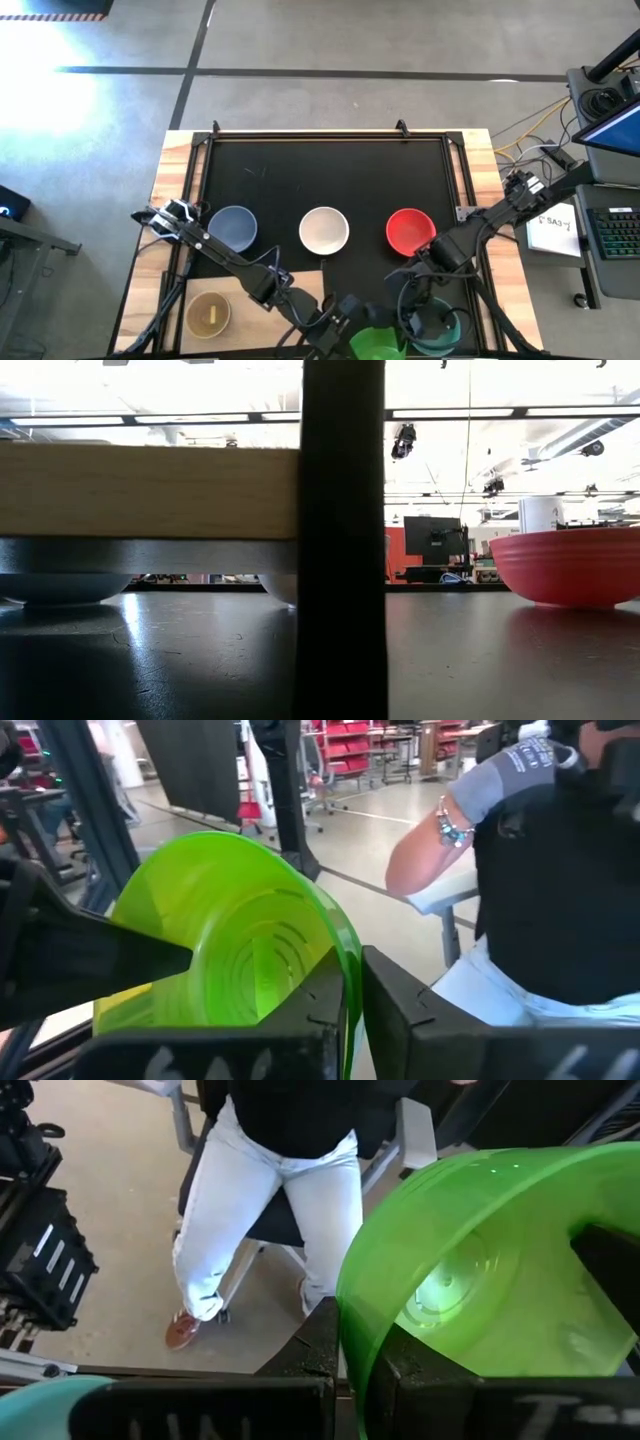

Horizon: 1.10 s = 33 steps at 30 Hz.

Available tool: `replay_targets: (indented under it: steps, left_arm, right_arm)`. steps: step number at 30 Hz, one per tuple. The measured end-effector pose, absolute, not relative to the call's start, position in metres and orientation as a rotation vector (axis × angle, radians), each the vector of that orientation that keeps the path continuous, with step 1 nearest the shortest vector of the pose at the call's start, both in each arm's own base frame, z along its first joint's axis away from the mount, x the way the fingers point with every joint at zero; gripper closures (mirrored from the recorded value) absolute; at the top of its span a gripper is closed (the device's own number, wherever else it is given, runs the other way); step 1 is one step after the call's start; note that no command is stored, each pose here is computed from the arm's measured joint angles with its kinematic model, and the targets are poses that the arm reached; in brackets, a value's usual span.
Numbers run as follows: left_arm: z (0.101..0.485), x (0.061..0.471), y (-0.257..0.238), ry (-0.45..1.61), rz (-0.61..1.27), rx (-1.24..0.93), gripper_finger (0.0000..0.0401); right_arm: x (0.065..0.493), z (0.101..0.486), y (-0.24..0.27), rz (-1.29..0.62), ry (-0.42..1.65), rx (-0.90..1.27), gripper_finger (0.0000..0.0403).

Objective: Place and stack bowls onto a shelf
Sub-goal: Stack the green bowl on top of the yellow bowl on the shelf

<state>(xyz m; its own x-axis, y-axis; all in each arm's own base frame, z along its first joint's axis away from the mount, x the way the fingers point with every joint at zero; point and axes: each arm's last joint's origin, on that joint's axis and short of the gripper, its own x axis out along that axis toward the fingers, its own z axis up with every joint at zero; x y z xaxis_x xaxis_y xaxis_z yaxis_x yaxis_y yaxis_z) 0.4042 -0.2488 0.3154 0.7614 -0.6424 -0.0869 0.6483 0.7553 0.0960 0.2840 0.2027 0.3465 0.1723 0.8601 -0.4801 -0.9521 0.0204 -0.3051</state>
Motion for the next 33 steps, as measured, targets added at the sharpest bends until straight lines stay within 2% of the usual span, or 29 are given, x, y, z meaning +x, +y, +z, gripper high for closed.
replay_targets:
  steps: [6,11,25,33]
  left_arm:
    - [0.314,0.404,-0.248,0.061,-0.723,0.125,0.0399]
    - [0.313,0.405,-0.247,0.063,-0.728,0.138,0.0401]
    - [0.313,0.407,-0.243,0.069,-0.754,0.140,0.0400]
    - [0.318,0.405,-0.236,0.095,-0.735,0.151,0.0400]
  right_arm:
    - [0.285,0.347,0.204,1.408,0.181,-0.613,0.0392]
    - [0.285,0.348,0.204,1.402,0.186,-0.590,0.0375]
    - [0.284,0.350,0.204,1.389,0.209,-0.560,0.0285]
    - [0.285,0.365,0.200,1.294,0.290,-0.458,0.0232]
